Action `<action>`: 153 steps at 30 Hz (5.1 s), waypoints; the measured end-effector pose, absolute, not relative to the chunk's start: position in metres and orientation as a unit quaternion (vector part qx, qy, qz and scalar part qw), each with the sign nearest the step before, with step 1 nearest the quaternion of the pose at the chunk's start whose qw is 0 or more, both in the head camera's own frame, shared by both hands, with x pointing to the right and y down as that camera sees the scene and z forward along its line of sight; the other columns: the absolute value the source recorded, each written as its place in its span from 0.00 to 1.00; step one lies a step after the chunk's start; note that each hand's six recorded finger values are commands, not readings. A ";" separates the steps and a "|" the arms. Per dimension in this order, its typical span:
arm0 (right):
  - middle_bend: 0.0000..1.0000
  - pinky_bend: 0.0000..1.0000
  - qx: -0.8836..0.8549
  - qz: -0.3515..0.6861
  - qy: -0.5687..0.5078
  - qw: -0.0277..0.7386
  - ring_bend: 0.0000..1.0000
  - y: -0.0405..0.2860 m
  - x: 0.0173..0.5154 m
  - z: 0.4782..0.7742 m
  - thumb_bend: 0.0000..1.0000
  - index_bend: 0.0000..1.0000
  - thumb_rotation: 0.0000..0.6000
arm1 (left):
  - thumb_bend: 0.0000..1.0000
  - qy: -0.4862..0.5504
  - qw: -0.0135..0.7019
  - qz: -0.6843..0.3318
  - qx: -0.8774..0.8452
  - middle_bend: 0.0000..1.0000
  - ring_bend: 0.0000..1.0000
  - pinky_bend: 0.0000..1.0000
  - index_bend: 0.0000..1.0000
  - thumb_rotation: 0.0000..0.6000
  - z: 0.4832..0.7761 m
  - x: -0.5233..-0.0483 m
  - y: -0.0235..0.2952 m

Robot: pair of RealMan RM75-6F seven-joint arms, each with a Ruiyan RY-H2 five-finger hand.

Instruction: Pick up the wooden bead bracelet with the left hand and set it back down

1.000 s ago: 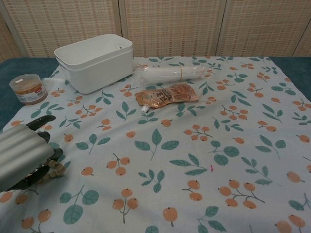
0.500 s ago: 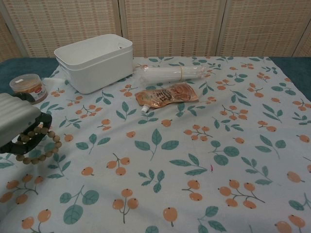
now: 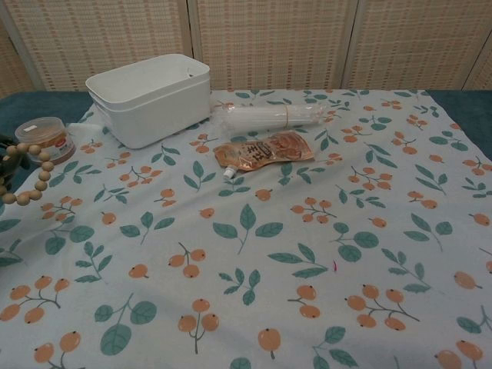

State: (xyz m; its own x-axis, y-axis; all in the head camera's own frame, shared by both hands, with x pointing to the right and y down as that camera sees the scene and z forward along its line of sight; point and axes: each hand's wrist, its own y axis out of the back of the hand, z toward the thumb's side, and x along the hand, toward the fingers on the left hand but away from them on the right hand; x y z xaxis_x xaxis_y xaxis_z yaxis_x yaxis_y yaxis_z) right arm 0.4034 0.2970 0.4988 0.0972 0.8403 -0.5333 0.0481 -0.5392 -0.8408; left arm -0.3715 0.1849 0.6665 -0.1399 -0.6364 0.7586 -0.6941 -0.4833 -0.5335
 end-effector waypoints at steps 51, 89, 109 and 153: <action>0.00 0.00 -0.657 0.585 -0.333 0.339 0.00 0.298 0.403 0.501 0.19 0.00 0.63 | 0.63 -0.522 0.489 0.242 0.656 0.51 0.33 0.13 0.22 1.00 0.672 -0.407 0.179; 0.00 0.00 -0.657 0.584 -0.335 0.340 0.00 0.297 0.403 0.502 0.19 0.00 0.63 | 0.49 -0.516 0.493 0.225 0.664 0.71 0.30 0.04 0.57 1.00 0.679 -0.418 0.187; 0.00 0.00 -0.656 0.585 -0.337 0.338 0.00 0.296 0.404 0.501 0.19 0.00 0.63 | 0.41 -0.525 0.422 0.295 0.678 0.72 0.27 0.03 0.58 0.41 0.689 -0.414 0.196; 0.00 0.00 -0.656 0.584 -0.337 0.340 0.00 0.297 0.404 0.500 0.20 0.00 0.63 | 1.00 -0.508 0.438 0.284 0.685 0.74 0.27 0.01 0.57 0.83 0.682 -0.397 0.198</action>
State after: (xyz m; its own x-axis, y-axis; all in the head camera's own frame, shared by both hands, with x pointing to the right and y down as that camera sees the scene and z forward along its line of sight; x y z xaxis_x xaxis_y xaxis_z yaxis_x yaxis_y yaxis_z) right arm 0.4039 0.2973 0.4998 0.0912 0.8385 -0.5373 0.0454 -0.5425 -0.8388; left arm -0.3968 0.1978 0.6821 0.3226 -0.4483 0.8336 -0.9449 -0.1007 0.3115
